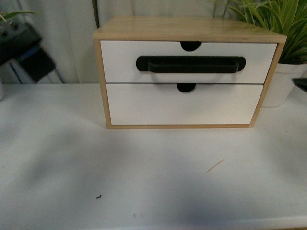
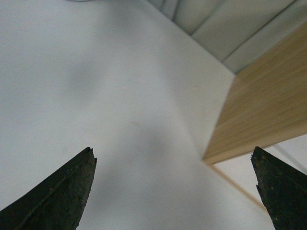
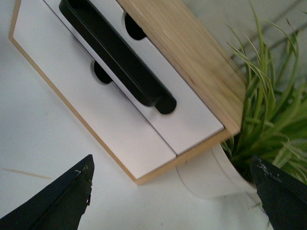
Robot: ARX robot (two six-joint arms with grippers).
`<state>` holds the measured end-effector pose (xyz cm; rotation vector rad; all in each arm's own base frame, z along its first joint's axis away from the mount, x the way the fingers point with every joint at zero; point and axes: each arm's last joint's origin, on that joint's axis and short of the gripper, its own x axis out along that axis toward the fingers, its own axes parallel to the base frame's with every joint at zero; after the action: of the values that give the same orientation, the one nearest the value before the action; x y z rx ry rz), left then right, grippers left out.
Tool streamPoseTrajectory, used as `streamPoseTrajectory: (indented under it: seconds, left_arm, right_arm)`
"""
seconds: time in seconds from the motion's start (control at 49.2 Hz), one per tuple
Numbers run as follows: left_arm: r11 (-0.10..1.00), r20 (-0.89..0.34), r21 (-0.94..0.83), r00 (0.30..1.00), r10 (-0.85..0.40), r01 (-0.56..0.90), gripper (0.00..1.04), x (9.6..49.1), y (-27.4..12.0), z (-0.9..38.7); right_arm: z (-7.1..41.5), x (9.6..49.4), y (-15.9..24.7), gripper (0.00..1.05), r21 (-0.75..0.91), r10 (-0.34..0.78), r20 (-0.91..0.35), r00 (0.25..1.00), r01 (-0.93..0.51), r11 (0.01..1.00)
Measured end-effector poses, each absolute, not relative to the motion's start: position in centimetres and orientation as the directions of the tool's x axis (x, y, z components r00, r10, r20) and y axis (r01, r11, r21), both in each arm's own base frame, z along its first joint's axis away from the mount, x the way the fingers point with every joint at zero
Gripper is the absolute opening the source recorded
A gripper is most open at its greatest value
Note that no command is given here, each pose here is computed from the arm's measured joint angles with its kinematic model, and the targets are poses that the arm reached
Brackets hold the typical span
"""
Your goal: Close drawer sideways
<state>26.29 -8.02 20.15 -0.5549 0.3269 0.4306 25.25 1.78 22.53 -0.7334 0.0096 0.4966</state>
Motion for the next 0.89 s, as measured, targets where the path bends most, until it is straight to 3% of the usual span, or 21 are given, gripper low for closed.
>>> streamPoseTrajectory:
  seconds: [0.264,0.467,0.691,0.732,0.772,0.813,0.854,0.894]
  left_arm:
    - [0.752,-0.43,-0.203,0.747,0.508,-0.628,0.99,18.5,-6.3,17.5]
    - [0.635,-0.392,0.048,0.57,0.722,-0.771,0.99,14.3,-4.4,15.6]
    - [0.615,-0.395,0.008,0.562,0.727,-0.789,0.99,14.1,-4.3,15.5]
    - [0.613,-0.394,0.002,0.562,0.727,-0.79,0.99,14.1,-4.3,15.5]
    - [0.619,-0.405,-0.015,0.571,0.714,-0.785,0.98,14.1,-4.2,15.4]
    - [0.671,-0.472,-0.091,0.625,0.622,-0.736,0.93,14.2,-4.0,14.8]
    - [0.779,-0.516,-0.241,0.756,0.403,-0.579,0.84,13.8,-3.4,13.5]
    - [0.873,-0.426,-0.317,0.878,0.219,-0.372,0.75,13.3,-3.0,12.8]
  right_arm:
    - [20.3,17.0,-0.9,0.96,-0.496,0.434,-0.161,0.887,-0.453,0.741]
    - [19.0,13.9,-1.5,0.96,-0.419,0.433,-0.131,0.892,-0.445,0.791]
    - [19.0,13.8,-1.5,0.96,-0.403,0.432,-0.129,0.892,-0.446,0.799]
    - [19.1,13.8,-1.4,0.93,-0.387,0.383,-0.111,0.917,-0.395,0.833]
    - [18.9,13.7,-1.2,0.86,-0.357,0.264,-0.061,0.962,-0.268,0.895]
    - [18.8,13.6,-1.1,0.81,-0.318,0.186,-0.032,0.982,-0.186,0.93]
    - [18.7,13.4,-1.0,0.72,-0.218,0.08,-0.01,0.997,-0.08,0.973]
    - [18.6,13.2,-0.9,0.65,-0.151,0.01,-0.004,1.0,-0.011,0.988]
